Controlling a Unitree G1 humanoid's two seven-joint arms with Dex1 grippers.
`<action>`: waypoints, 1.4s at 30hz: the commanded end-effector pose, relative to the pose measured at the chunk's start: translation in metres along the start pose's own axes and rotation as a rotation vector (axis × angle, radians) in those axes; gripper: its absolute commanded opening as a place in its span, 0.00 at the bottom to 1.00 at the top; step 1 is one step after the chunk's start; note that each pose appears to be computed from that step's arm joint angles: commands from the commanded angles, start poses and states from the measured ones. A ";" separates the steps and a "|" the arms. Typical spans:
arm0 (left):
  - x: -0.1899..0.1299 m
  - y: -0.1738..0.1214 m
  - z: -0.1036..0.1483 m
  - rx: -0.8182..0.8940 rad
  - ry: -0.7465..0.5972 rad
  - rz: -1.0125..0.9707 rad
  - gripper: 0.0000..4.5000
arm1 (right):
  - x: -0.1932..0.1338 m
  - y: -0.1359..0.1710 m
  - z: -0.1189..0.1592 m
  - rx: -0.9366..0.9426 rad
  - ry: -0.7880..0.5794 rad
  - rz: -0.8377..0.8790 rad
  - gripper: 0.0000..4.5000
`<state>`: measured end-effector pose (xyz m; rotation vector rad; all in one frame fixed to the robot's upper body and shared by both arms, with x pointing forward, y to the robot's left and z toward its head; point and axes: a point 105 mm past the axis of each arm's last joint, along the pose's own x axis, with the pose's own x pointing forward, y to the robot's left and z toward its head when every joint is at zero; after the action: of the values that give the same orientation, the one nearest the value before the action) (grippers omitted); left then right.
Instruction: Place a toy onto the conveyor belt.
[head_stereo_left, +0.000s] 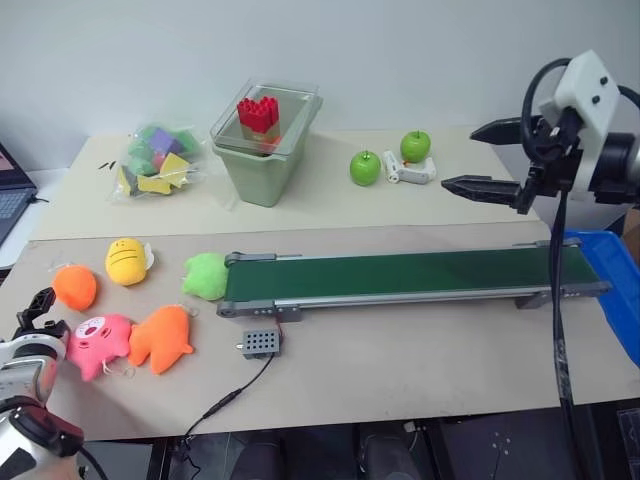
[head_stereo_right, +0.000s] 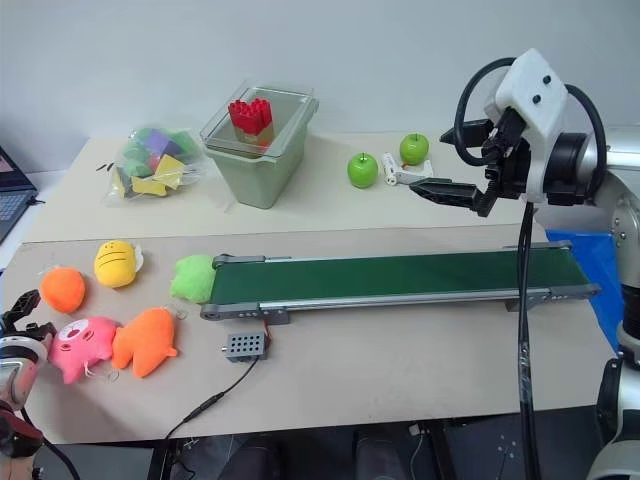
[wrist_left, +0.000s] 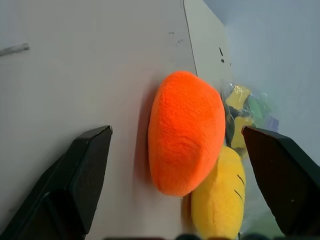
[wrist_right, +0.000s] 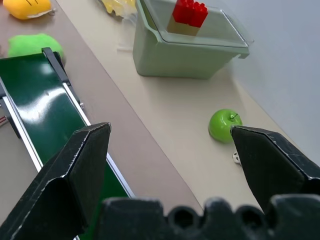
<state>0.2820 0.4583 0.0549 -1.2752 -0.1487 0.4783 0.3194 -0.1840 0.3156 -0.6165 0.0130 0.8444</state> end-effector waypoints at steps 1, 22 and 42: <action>0.005 -0.005 -0.009 0.006 0.029 -0.006 0.99 | -0.013 -0.003 0.014 -0.037 -0.029 -0.044 1.00; 0.006 -0.003 -0.013 -0.023 0.009 -0.009 0.17 | -0.014 -0.002 0.018 -0.047 -0.028 -0.054 1.00; -0.003 -0.105 0.034 0.126 0.060 -0.406 0.02 | -0.002 0.011 -0.006 0.035 -0.046 0.005 1.00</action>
<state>0.2946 0.4652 0.1354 -1.1413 -0.2783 0.1956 0.3182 -0.1844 0.2905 -0.5500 0.0692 0.8562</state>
